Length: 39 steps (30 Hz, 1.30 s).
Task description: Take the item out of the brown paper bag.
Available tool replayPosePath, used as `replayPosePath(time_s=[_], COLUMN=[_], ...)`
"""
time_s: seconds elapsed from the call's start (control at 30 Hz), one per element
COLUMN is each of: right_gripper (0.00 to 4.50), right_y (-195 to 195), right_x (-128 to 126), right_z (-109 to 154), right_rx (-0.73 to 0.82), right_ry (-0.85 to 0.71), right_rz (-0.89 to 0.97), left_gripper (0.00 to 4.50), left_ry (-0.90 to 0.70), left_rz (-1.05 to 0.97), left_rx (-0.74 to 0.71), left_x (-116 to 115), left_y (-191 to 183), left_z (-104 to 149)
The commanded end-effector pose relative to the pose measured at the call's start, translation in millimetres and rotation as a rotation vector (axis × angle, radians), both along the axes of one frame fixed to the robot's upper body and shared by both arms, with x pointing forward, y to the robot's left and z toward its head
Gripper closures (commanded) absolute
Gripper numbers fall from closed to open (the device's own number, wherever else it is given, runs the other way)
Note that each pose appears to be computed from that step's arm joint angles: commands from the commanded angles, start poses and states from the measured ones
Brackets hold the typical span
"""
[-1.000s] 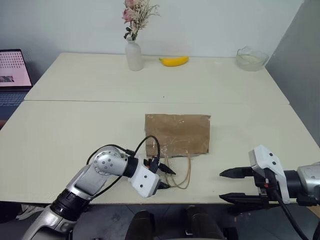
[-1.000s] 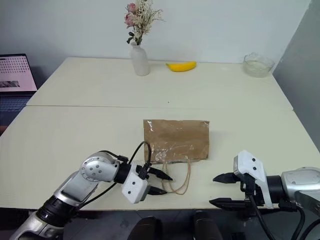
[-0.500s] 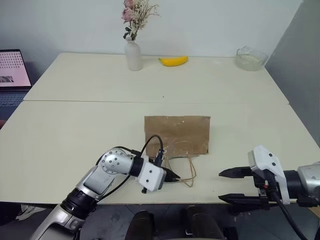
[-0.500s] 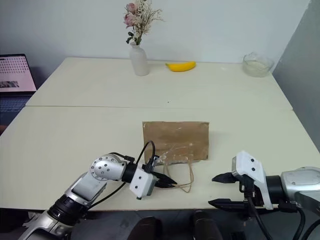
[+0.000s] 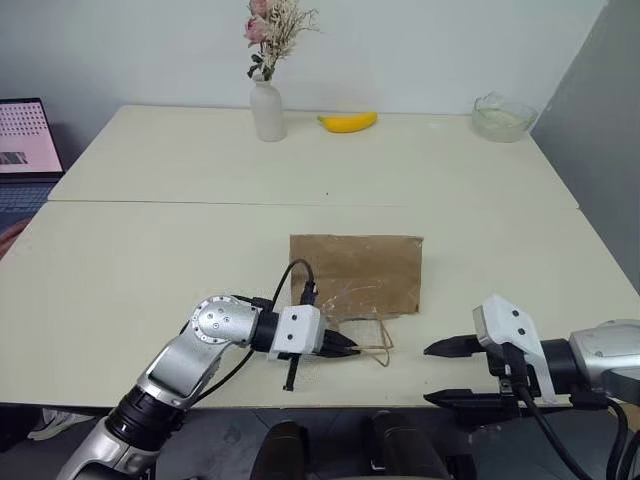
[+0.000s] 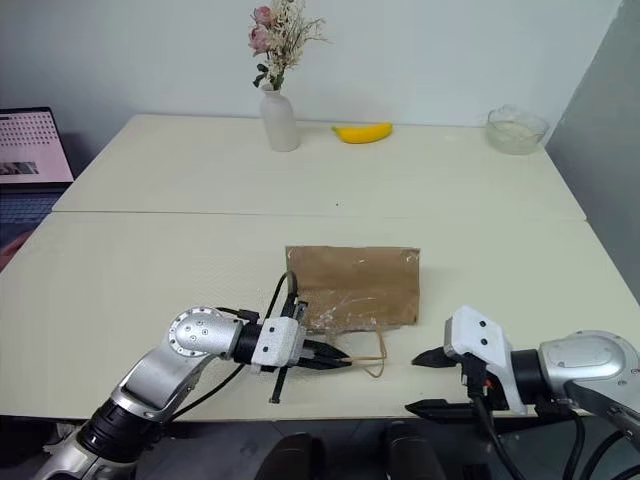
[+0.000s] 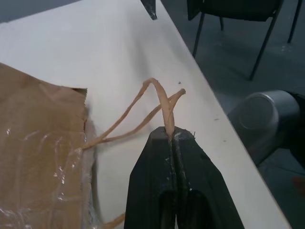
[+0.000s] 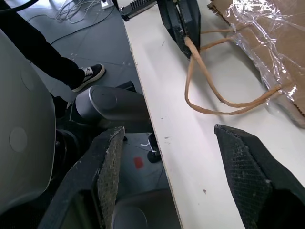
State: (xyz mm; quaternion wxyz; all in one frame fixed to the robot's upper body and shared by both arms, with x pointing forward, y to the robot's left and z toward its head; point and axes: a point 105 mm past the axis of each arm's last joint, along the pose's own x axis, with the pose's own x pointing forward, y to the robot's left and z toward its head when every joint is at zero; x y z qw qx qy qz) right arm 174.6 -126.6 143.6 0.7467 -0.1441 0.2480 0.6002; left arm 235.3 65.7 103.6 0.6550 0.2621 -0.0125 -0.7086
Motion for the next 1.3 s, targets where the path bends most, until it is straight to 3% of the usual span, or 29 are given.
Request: replayPosePath(time_s=[0.03,0.13,0.5,0.87,1.3], right_gripper=[1.33,1.33,1.33,1.33,1.33], right_y=[4,5,6,8,6], right_x=[-1,-1,-7,-16,-16], right_z=[5,4,1,-4,-2], right_rx=[0.011,0.015,0.029,0.009,-0.005], right_ry=[-0.031,-0.029,-0.023,-0.013,-0.021], right_rz=[0.017,0.014,0.001,0.005,-0.008], left_gripper=[3.58,2.69,2.69,2.69,2.69], left_ry=[-0.011,-0.011,-0.143,-0.236,-0.197], left_rz=[-0.004,-0.025,-0.037,-0.176,-0.313], left_rx=[-0.015,-0.003,0.045,0.086,0.089], left_x=[0,-5,-11,-5,-16], left_y=[-2,0,24,11,16], left_z=[2,0,10,0,9])
